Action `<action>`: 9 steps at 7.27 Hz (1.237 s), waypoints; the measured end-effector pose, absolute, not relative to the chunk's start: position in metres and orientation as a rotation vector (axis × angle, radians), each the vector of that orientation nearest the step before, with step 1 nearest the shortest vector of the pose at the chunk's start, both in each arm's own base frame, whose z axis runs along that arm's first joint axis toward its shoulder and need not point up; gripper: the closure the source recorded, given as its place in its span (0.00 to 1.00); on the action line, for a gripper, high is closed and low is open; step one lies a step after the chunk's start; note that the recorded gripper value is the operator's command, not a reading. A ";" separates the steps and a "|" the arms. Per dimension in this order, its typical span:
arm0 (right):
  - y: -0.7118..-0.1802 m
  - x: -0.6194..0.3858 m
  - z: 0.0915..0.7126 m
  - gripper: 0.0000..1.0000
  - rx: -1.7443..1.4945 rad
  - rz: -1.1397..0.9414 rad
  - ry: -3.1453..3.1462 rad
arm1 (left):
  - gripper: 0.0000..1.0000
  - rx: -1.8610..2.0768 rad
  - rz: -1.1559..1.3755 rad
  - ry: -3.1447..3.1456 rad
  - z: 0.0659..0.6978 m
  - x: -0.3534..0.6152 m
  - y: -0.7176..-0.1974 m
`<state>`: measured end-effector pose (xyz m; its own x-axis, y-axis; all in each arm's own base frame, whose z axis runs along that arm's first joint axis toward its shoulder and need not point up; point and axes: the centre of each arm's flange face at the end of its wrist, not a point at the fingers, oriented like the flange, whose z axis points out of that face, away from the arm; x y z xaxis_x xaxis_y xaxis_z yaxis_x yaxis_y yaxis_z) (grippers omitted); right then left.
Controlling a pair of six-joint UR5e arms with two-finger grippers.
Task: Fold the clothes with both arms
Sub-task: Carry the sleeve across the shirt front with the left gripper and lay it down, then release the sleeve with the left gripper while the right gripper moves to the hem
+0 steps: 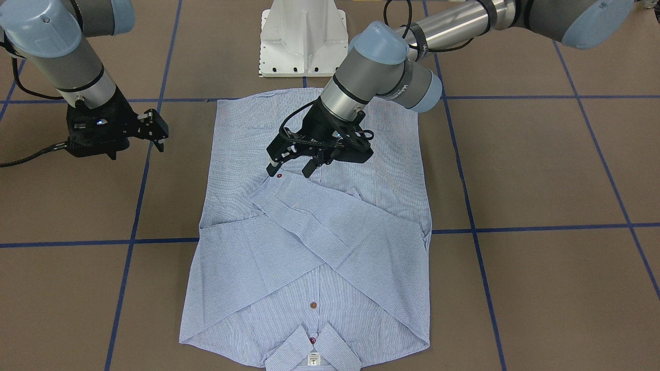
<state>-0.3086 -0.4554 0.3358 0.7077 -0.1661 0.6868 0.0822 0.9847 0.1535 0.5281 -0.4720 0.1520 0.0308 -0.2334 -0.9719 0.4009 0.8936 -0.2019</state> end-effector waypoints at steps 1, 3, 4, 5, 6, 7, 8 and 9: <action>-0.454 -0.310 0.333 0.00 0.096 -0.119 -0.791 | 0.00 0.157 -0.464 1.460 0.164 0.510 -0.461; -0.442 -0.321 0.326 0.00 0.093 -0.037 -0.875 | 0.00 0.142 -0.442 1.369 0.189 0.484 -0.446; -0.428 -0.333 0.324 0.00 0.092 -0.010 -0.933 | 0.00 0.156 -0.427 1.310 0.194 0.471 -0.442; -0.415 -0.344 0.323 0.00 0.079 0.003 -0.970 | 0.00 0.174 -0.405 1.286 0.201 0.454 -0.434; -0.402 -0.357 0.322 0.00 0.059 0.009 -0.989 | 0.00 0.184 -0.392 1.293 0.217 0.438 -0.424; -0.388 -0.373 0.318 0.00 0.044 0.014 -1.003 | 0.01 0.191 -0.383 1.317 0.240 0.425 -0.415; -0.372 -0.390 0.312 0.00 0.042 0.027 -1.025 | 0.01 0.195 -0.376 1.330 0.255 0.417 -0.409; -0.352 -0.409 0.306 0.00 0.042 0.044 -1.046 | 0.01 0.193 -0.370 1.334 0.262 0.414 -0.405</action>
